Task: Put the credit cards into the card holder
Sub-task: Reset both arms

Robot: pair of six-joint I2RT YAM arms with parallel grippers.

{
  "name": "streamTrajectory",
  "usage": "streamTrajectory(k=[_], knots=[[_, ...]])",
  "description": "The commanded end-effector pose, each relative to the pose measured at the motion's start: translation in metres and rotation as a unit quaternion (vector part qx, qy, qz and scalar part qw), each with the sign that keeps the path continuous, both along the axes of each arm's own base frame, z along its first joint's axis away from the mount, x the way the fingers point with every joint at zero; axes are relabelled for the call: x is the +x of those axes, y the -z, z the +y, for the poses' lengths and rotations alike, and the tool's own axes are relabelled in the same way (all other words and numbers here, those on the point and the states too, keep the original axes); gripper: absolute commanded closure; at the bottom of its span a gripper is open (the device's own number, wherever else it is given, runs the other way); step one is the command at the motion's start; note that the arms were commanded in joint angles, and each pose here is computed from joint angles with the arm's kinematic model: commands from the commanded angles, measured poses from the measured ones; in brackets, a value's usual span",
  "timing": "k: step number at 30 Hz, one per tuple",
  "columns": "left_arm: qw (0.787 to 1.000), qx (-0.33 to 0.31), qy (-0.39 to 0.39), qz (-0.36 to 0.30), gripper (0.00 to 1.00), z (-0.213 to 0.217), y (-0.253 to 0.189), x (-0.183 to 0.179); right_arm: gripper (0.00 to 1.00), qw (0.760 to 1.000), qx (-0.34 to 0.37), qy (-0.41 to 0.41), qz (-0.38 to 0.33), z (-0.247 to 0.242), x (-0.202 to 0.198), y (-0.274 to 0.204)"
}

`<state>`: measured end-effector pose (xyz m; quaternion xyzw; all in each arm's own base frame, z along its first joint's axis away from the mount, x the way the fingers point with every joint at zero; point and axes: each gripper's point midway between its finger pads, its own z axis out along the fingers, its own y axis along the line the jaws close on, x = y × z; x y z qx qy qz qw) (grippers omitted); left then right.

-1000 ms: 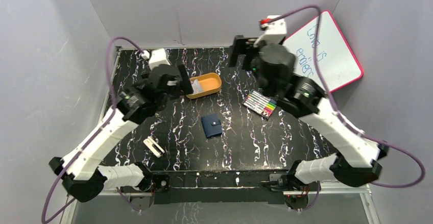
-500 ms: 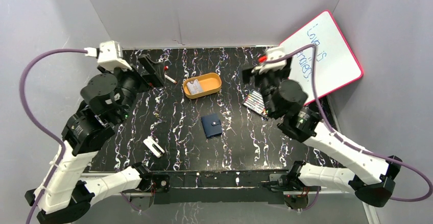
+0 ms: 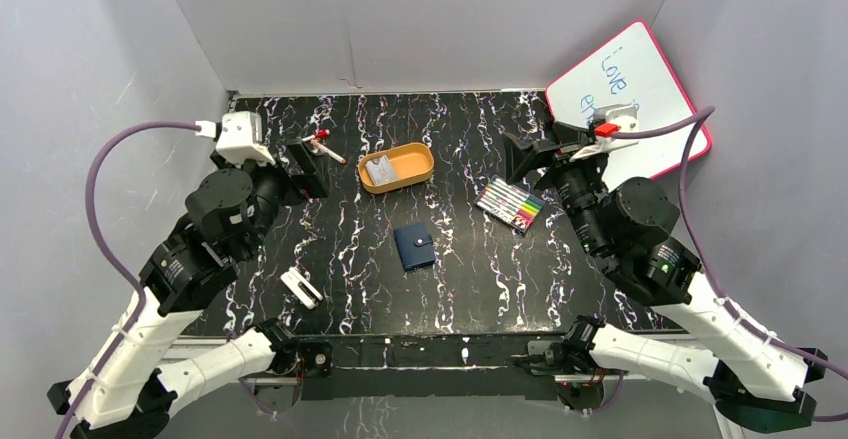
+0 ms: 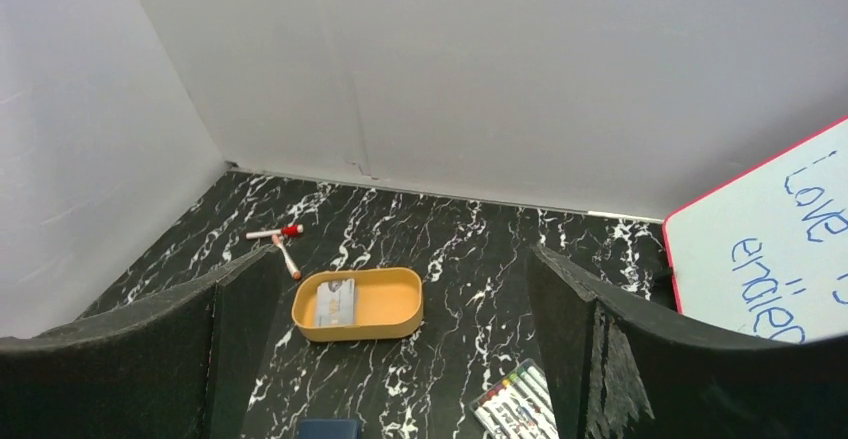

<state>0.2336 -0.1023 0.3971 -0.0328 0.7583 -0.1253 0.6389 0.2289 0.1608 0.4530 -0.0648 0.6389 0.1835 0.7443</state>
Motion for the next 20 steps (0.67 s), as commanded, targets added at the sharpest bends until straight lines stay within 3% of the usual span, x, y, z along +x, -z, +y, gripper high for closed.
streamTrajectory(k=[1, 6, 20], knots=[[0.999, -0.029, -0.042, -0.011, 0.04, 0.008, 0.003, 0.006, 0.01, 0.999, 0.023, -0.022, 0.005, 0.001, -0.007, -0.013], [0.998, -0.036, -0.045, -0.006, 0.04, 0.001, -0.003, 0.012, 0.01, 1.0, -0.003, 0.025, 0.016, -0.005, 0.005, -0.027], [0.998, -0.042, -0.022, -0.037, 0.05, -0.002, -0.018, 0.01, 0.01, 0.999, 0.019, 0.007, -0.042, -0.016, -0.008, -0.026]])
